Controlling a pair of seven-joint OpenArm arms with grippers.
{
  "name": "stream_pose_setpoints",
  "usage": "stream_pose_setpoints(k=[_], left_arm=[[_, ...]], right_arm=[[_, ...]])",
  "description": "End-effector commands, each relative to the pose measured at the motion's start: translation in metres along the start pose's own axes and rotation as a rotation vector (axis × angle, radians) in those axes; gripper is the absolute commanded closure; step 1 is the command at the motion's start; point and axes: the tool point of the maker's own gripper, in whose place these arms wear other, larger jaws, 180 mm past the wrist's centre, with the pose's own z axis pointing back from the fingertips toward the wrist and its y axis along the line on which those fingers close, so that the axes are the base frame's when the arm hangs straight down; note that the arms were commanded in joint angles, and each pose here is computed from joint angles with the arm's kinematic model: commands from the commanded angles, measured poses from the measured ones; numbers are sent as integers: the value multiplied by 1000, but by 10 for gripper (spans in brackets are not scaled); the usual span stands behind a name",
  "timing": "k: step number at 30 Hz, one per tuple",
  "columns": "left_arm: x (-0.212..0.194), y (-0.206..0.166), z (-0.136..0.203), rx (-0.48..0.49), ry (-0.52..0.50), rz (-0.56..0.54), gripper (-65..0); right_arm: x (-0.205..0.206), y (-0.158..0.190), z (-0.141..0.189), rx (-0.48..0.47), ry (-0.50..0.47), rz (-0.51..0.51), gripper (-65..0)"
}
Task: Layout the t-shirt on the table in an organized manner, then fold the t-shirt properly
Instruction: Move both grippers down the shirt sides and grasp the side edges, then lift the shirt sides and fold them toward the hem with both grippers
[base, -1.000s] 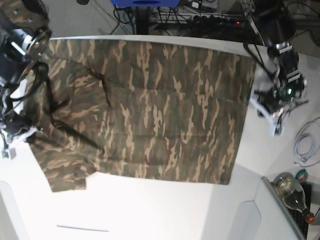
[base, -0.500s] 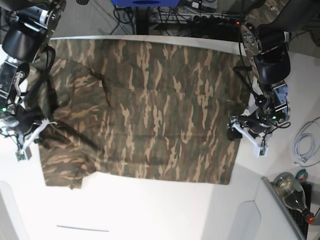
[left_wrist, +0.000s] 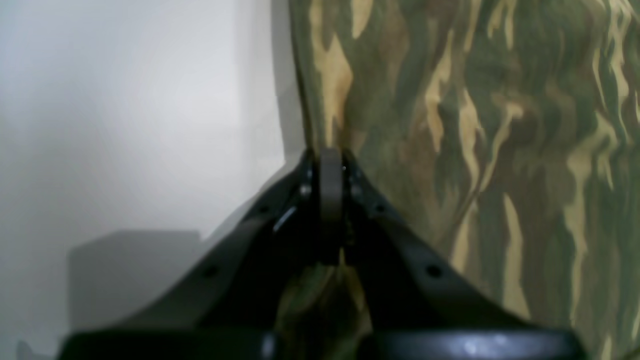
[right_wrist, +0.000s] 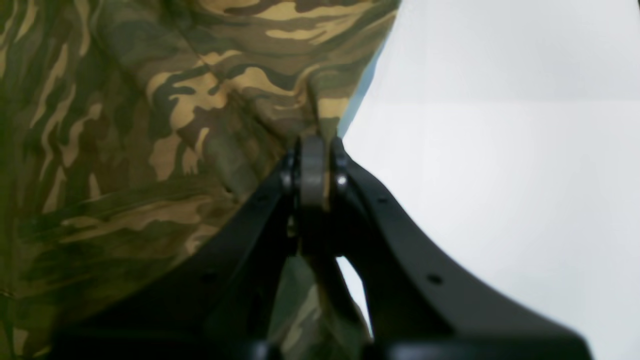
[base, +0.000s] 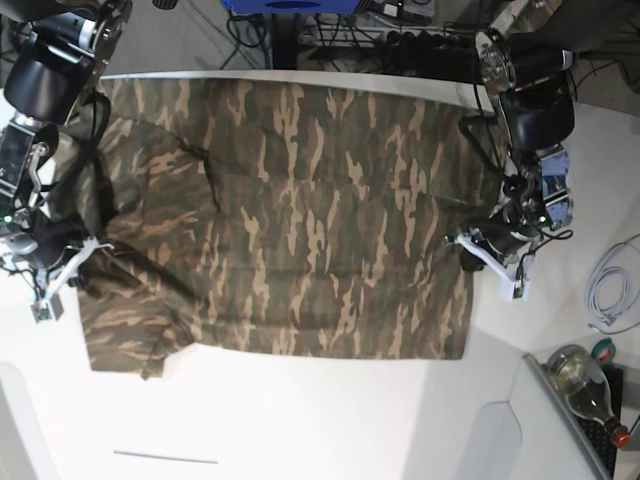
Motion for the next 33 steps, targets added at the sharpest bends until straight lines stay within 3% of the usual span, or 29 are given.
stream_pose_setpoints(k=[1,9,21,31,33], left_arm=[[22,6,4,19,-28,-28,0],[41,-3,49,82,6,-172,0],[-11,-8,103,156,198,-247,0],[-48,-2,115,170,307,-250,0],[-52,1,118,179,328,-248,-135]], right_arm=[[22,-6,3,-10,-63,9,0],[22,-6,3,-10,-63,9,0],[5,1,-6,18,-17,-17,0],[5,13,-9,39,-21,-32,0],[5,13,-9,39,-22,-32,0]])
